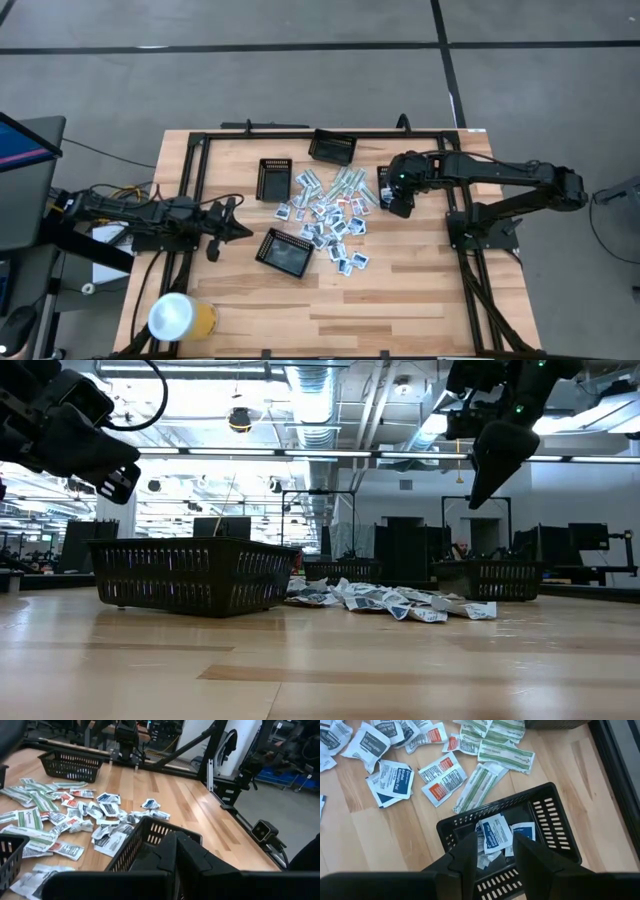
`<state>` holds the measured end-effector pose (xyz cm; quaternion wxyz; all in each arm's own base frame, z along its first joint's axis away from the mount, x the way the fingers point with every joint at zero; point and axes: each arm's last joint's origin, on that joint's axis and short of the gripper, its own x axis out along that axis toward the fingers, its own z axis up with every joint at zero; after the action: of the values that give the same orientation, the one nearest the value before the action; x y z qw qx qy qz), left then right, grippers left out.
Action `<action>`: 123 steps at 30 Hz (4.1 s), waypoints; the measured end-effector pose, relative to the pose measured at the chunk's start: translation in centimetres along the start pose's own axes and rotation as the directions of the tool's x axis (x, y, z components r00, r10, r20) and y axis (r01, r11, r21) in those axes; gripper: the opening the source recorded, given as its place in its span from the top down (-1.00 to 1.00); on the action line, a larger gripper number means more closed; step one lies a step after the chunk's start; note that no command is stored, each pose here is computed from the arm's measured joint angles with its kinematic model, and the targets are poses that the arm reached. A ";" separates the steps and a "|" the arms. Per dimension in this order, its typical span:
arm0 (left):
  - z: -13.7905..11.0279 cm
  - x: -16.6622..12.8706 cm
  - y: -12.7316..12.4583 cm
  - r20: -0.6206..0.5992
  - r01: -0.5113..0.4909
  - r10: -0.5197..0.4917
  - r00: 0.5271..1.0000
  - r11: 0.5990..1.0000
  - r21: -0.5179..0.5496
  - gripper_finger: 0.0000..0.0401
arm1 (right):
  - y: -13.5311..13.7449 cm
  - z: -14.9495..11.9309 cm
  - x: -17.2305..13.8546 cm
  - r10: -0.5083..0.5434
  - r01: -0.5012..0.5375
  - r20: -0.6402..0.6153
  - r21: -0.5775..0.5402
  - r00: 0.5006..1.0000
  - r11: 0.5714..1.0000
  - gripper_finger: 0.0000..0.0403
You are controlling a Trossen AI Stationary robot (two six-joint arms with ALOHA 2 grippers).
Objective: Pick & Place First Aid Supplies
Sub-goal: Put the white alcohol pad into the right black bin
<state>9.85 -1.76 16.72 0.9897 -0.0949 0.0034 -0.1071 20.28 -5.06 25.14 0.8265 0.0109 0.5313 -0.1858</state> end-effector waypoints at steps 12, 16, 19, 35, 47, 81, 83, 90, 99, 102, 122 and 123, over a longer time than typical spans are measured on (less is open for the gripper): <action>-0.5 0.4 0.1 -0.062 -0.012 0.012 0.998 1.000 -0.004 0.96 | 1.6 0.9 -0.4 0.046 -0.038 0.112 -0.072 0.993 0.997 0.41; 0.0 0.0 0.0 -0.004 0.000 0.000 1.000 1.000 -0.001 0.96 | 3.0 1.2 -0.8 0.088 -0.071 0.157 -0.111 0.984 0.991 0.41; 0.4 -0.3 -0.1 0.048 0.010 -0.010 0.999 1.000 0.002 0.96 | 4.1 1.3 -1.1 0.121 -0.092 0.193 -0.150 0.974 0.984 0.41; 0.8 -0.3 -0.2 0.086 0.018 -0.018 0.996 1.000 0.005 0.96 | 8.6 2.4 0.8 0.289 -0.229 0.194 -0.280 0.938 0.932 0.41; 0.8 -0.3 -0.2 0.092 0.019 -0.020 0.996 1.000 0.005 0.96 | 14.6 1.5 4.5 0.373 -0.315 0.061 -0.421 0.926 0.851 0.41; 0.9 -0.3 -0.2 0.103 0.021 -0.022 0.994 1.000 0.006 0.96 | 18.0 -1.3 9.1 0.328 -0.373 -0.178 -0.471 0.928 0.800 0.94; 0.9 -0.3 -0.2 0.103 0.021 -0.022 0.994 1.000 0.006 0.96 | 17.7 -1.3 8.7 0.322 -0.371 -0.185 -0.469 0.929 0.802 0.98; 0.9 -0.3 -0.2 0.103 0.021 -0.022 0.994 1.000 0.006 0.96 | 15.9 -0.5 6.3 0.267 -0.278 -0.090 -0.452 0.960 0.847 0.91; 0.9 -0.3 -0.2 0.103 0.021 -0.022 0.994 1.000 0.006 0.96 | 10.2 0.7 2.7 0.067 -0.047 0.047 -0.340 0.997 0.939 0.99; 0.9 -0.3 -0.2 0.103 0.021 -0.021 0.994 1.000 0.006 0.96 | 8.0 0.7 2.2 -0.013 0.021 0.031 -0.267 0.999 0.963 0.97; 0.9 -0.3 -0.2 0.103 0.021 -0.021 0.994 1.000 0.006 0.96 | 0.2 0.3 3.8 -0.162 0.172 -0.176 0.045 0.971 0.984 0.64; 0.9 -0.3 -0.2 0.103 0.021 -0.021 0.994 1.000 0.006 0.96 | 0.2 0.3 3.8 -0.163 0.174 -0.176 0.047 0.971 0.984 0.60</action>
<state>9.51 -1.72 17.63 0.9876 -0.0981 -0.0488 -0.1126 22.03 -6.11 21.88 0.7582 0.0076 0.5934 -0.2700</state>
